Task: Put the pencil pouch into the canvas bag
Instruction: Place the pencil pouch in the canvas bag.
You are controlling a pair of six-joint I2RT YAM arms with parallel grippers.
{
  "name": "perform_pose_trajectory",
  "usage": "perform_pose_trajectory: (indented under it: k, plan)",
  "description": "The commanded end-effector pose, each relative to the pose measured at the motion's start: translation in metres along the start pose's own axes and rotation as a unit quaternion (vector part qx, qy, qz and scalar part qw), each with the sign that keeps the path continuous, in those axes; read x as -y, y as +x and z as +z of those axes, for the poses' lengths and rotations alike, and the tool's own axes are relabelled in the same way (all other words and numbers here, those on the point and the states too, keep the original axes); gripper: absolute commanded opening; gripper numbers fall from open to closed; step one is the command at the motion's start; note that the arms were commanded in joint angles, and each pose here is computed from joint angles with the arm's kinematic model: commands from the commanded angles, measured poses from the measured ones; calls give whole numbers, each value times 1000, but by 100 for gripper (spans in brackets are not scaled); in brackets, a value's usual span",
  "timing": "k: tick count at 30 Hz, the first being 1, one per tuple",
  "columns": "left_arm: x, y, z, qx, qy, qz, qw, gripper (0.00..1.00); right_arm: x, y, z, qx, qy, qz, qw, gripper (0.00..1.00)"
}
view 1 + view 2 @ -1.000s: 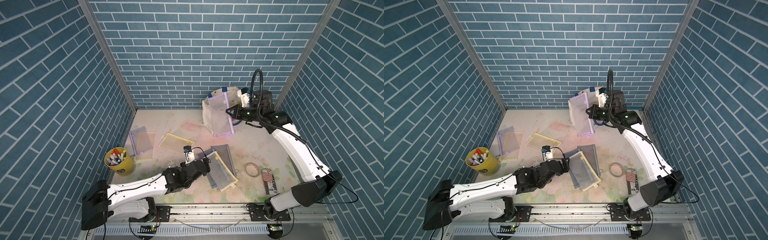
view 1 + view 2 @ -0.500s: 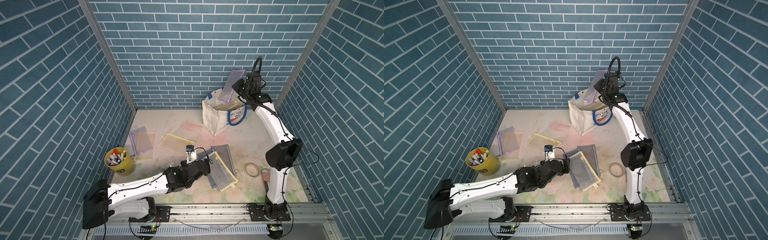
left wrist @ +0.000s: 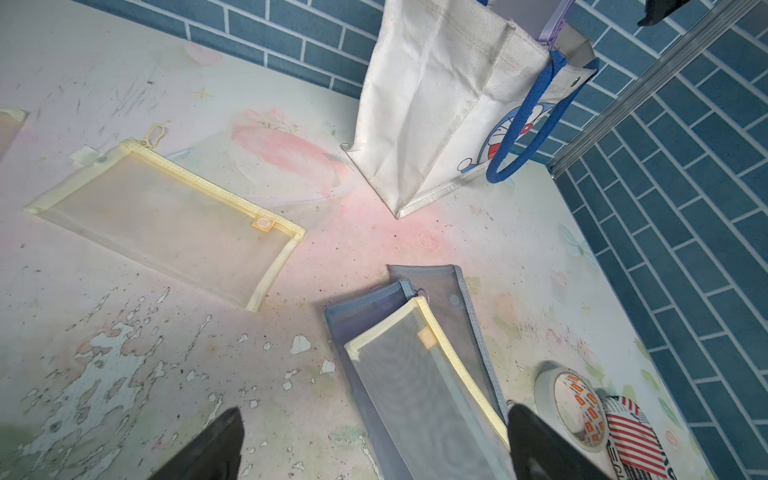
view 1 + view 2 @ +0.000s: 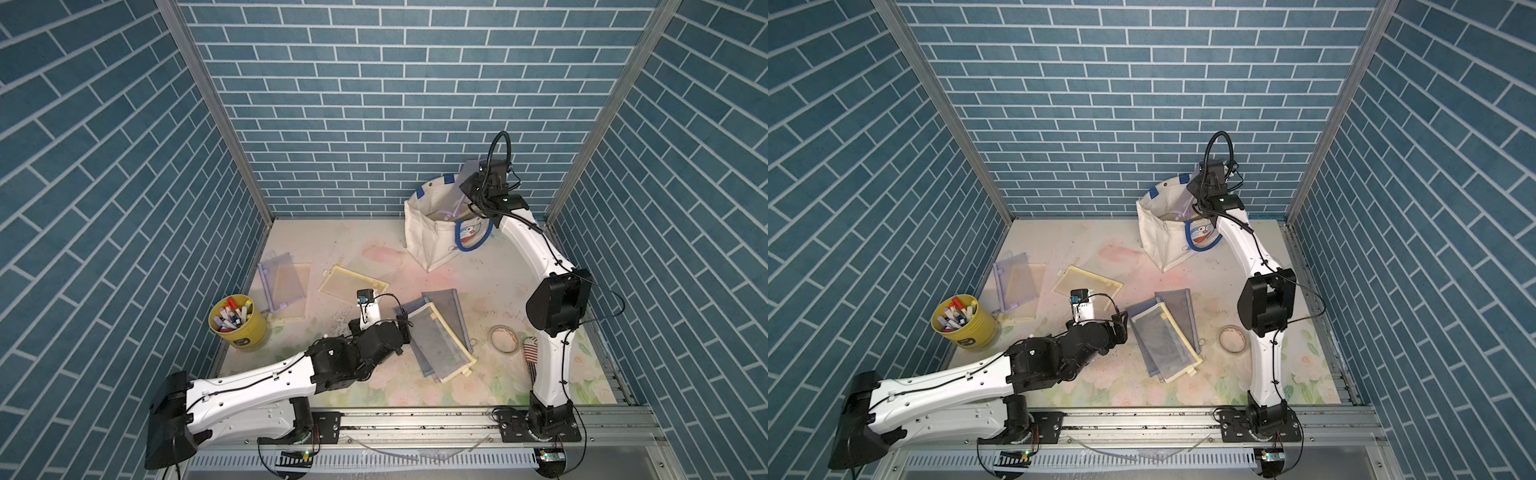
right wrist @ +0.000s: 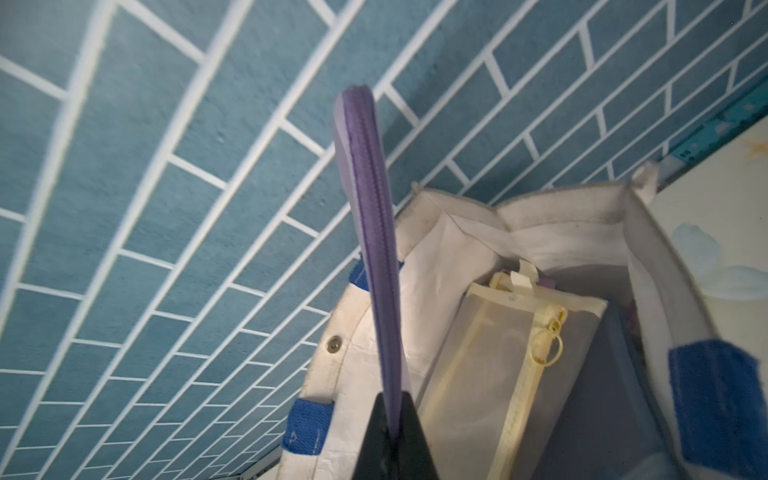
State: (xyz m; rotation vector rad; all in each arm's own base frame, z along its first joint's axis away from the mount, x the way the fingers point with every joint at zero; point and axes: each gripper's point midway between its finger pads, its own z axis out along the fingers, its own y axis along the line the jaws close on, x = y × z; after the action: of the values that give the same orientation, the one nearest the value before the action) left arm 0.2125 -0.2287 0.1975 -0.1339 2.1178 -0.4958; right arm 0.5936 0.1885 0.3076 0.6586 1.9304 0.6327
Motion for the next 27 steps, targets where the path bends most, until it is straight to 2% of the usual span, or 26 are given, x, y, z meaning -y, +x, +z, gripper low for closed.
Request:
perform_pose_trajectory:
  k: [1, 10, 15, 21, 27]
  plan:
    - [-8, 3, -1, 2, -14, 19, 1000, 99, -4, 2, -7, 11, -4, 35, 999, 0]
    - [-9, 4, -1, 2, -19, 21, 1000, 99, -7, 23, -3, -11, 0, 76, 997, 0]
    - [-10, -1, -3, 8, -20, 26, 999, 99, -4, 27, -7, -20, 19, 65, 997, 1]
    - [-15, -7, -7, 23, -23, 23, 999, 99, 0, 30, -16, -34, 25, 49, 998, 17]
    - [-17, -10, -9, 30, -25, 26, 999, 99, -14, 23, -31, -41, 7, 26, 999, 40]
